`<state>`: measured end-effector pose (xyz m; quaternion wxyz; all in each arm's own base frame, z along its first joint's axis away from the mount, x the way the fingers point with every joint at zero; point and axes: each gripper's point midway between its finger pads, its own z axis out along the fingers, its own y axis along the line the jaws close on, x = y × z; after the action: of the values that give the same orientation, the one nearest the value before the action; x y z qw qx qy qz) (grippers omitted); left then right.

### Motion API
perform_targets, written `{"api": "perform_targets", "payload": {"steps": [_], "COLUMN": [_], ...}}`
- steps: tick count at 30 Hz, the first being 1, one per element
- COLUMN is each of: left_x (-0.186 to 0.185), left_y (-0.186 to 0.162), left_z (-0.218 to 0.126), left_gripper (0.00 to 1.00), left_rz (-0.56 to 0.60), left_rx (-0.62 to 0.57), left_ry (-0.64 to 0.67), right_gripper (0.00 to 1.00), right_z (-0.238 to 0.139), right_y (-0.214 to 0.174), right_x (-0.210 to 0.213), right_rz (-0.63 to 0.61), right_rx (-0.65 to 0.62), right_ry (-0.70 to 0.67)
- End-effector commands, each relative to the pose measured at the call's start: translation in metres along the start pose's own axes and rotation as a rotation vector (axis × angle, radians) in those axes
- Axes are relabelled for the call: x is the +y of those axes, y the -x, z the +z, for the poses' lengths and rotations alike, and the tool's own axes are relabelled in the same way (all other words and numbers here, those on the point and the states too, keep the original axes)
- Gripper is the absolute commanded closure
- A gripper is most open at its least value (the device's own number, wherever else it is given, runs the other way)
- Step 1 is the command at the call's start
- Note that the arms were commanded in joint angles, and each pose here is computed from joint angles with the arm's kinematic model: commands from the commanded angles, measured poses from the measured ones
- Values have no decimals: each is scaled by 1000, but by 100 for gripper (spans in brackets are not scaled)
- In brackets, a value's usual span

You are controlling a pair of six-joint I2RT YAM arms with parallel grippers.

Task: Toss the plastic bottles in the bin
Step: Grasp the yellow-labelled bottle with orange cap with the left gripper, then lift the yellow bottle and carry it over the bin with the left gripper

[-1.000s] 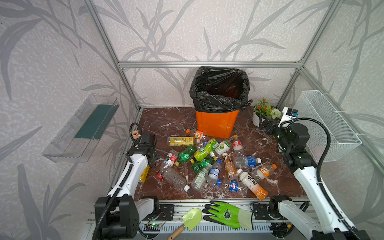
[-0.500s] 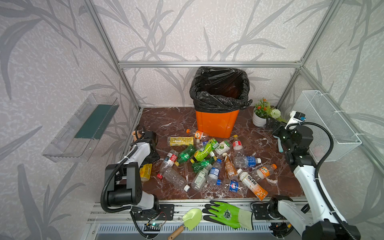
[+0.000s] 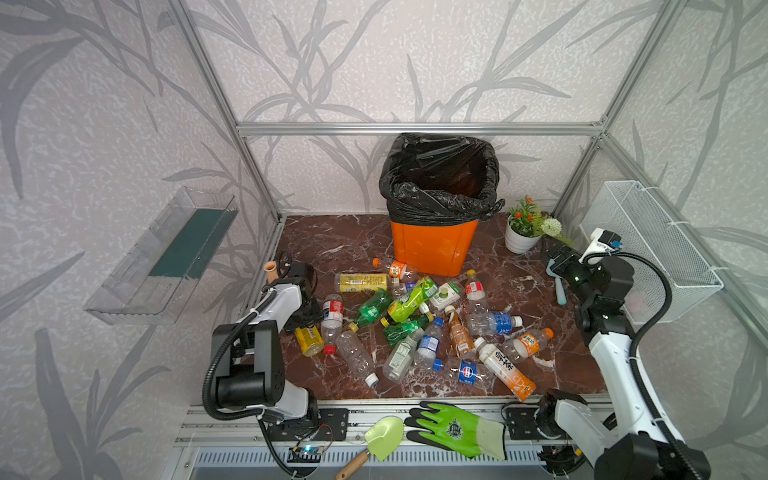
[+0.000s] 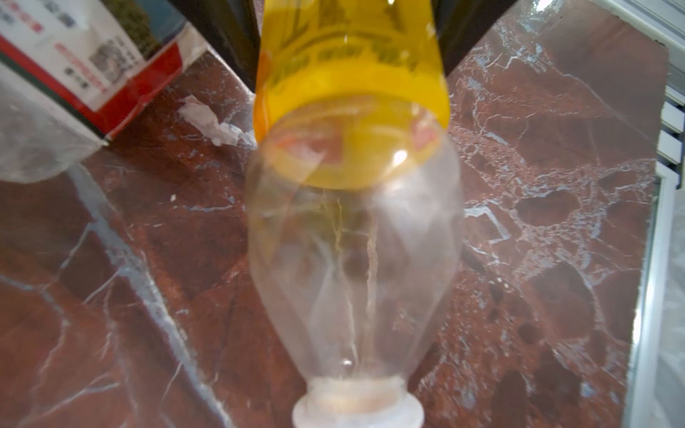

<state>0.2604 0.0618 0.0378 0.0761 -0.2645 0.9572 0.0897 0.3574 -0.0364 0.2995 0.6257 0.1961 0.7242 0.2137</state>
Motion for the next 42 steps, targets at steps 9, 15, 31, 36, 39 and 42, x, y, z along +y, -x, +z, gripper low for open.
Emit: {"api": "perform_targets", "payload": {"steps": [9,15,31,36,39,42], "left_x": [-12,-21,50,53,5,-79], "left_y": [8,35,76,82,111,122], "left_z": [-17,-83,-510,-604,-620,-622], "left_gripper": [54,63,66,68,69,68], "left_rz": [2,-13,-228,-242,-172,-25], "left_rx": [-68,-272,-1681,-1888,-1796,-1717], "left_ry": [-91,-242,-860,-1105,-1310,-1356], "right_gripper": [1,1,1,1,1,1], "right_z": [-6,-6,-25,-35,-39,-44], "right_y": [10,12,37,38,39,39], "right_x": [6,8,22,25,27,31], "right_rz": [32,49,58,45,45,47], "right_rx": [-41,-49,-138,-153,-156,-156], "right_ry": [37,46,55,56,60,72]}}
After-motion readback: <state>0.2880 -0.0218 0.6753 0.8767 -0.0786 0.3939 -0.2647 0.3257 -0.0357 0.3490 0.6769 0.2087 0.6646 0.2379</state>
